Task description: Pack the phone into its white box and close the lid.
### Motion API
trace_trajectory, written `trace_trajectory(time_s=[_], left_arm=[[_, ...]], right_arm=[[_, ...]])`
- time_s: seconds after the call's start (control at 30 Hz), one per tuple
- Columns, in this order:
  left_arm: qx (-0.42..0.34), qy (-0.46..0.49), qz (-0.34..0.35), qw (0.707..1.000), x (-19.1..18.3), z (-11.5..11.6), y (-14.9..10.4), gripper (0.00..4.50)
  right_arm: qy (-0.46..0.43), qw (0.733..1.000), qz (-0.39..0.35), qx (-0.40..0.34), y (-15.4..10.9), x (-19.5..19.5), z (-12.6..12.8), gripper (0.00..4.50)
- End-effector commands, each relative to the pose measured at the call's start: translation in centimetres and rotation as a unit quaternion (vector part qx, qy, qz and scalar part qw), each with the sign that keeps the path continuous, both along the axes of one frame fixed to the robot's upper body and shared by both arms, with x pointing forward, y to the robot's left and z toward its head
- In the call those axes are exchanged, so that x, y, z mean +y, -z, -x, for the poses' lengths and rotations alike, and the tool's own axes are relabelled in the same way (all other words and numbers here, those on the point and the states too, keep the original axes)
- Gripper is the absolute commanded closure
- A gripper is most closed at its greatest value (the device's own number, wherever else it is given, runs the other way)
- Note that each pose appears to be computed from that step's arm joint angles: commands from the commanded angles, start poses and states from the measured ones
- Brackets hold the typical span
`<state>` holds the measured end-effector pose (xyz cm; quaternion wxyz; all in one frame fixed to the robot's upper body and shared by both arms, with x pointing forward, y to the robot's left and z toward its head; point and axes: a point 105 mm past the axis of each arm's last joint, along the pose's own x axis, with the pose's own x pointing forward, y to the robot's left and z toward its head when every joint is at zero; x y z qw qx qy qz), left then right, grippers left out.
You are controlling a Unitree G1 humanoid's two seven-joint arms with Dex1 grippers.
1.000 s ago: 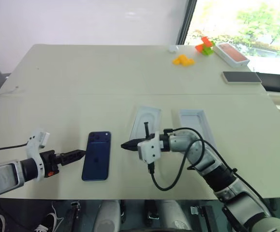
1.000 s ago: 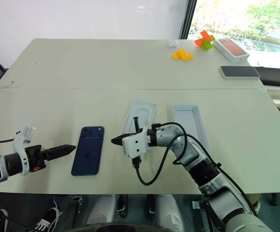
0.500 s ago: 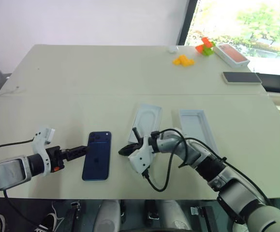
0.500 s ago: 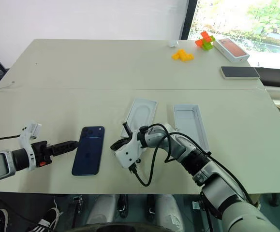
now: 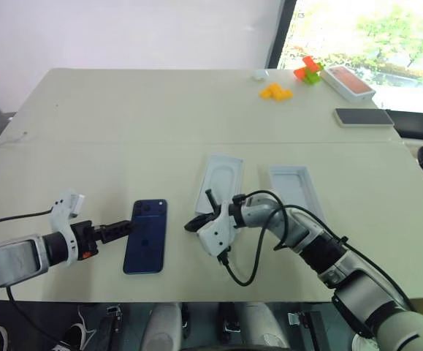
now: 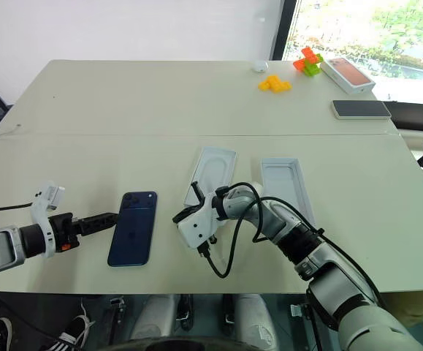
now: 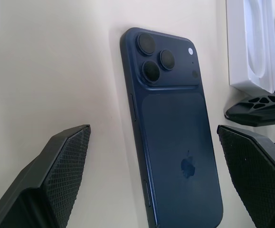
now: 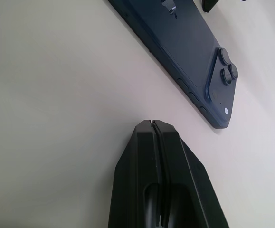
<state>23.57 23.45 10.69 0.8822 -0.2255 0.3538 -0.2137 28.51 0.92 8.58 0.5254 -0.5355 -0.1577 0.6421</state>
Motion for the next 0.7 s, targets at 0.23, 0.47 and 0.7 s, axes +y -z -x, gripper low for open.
trace_trajectory(time_s=[0.23,0.47,0.7], left_arm=[[0.045,0.019,0.014,0.999,-2.3,0.0,2.6,0.00],[0.089,0.021,0.044,0.995,-2.7,0.9,3.7,0.00],[0.079,0.034,0.038,0.996,-3.9,-0.1,2.7,0.00]], right_arm=[[-0.017,0.998,0.011,-0.065,1.4,2.5,0.3,4.44],[-0.014,0.997,0.010,-0.072,1.6,3.0,0.0,4.44],[-0.019,0.997,-0.006,-0.072,1.3,4.3,0.0,4.44]])
